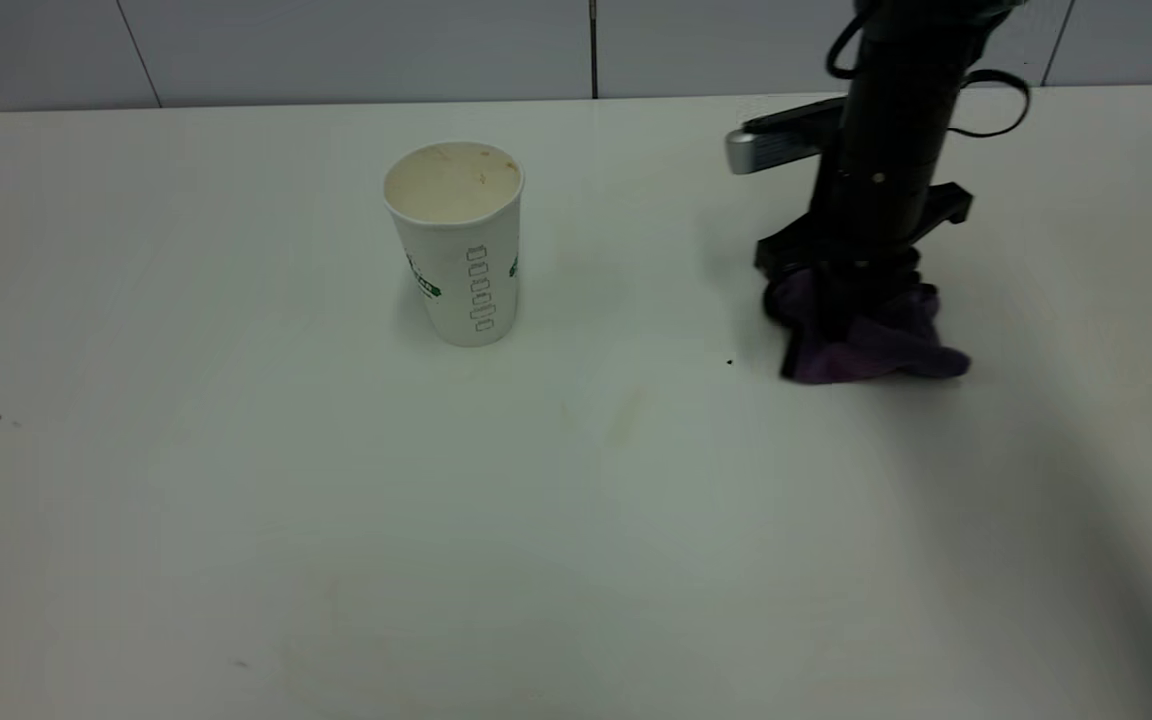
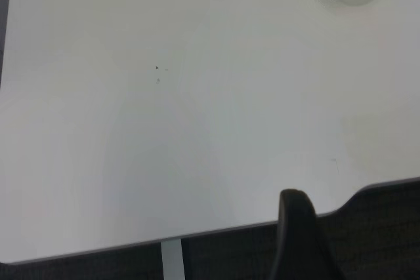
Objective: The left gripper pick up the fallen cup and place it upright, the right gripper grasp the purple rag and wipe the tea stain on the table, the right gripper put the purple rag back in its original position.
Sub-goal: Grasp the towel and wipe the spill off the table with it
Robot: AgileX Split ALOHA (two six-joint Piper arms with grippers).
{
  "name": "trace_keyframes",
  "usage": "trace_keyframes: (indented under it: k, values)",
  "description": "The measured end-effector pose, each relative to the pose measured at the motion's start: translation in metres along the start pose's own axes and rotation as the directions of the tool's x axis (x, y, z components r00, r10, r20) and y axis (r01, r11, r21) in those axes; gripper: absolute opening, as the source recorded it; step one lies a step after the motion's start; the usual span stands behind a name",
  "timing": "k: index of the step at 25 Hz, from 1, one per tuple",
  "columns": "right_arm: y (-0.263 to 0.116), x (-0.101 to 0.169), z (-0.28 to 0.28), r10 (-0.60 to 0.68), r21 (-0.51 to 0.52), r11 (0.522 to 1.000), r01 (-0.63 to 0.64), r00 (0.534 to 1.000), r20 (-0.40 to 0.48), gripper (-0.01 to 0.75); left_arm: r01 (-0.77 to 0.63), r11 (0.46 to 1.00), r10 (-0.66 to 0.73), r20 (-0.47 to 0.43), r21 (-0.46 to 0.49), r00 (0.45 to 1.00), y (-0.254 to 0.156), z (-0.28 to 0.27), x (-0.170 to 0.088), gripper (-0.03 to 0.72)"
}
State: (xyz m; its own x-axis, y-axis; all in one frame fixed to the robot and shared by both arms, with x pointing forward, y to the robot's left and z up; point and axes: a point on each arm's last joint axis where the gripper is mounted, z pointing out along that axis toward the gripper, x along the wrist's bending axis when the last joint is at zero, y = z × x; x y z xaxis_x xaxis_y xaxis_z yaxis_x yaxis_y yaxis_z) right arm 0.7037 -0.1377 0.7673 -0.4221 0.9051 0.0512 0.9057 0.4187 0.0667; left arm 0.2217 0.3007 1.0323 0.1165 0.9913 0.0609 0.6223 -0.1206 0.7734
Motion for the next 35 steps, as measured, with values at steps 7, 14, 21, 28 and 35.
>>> trace_keyframes:
  k: [7,14,21,28,35]
  values:
    - [-0.004,0.127,0.006,-0.219,0.007,0.975,0.220,0.974,-0.056,0.071,0.001,1.000,-0.001,0.000,0.000,1.000,0.000,0.000,0.000,0.478]
    - [-0.025,0.209,0.011,-0.396,0.011,0.918,0.397,0.917,-0.047,0.071,0.001,1.000,-0.001,0.000,0.000,1.000,0.000,0.000,0.000,0.478]
    - [-0.012,0.158,0.010,-0.302,0.028,0.953,0.301,0.952,0.050,0.073,0.001,1.000,-0.001,0.000,0.000,1.000,0.000,0.000,0.000,0.478]
    - [0.000,0.030,0.003,-0.054,0.025,0.998,0.052,0.994,0.090,0.075,0.001,1.000,-0.001,0.000,0.000,1.000,0.000,0.000,0.000,0.478]
    - [-0.016,-0.067,-0.004,0.128,0.045,0.990,-0.133,0.986,0.103,0.077,0.001,1.000,-0.001,0.000,0.000,1.000,0.000,0.000,0.000,0.478]
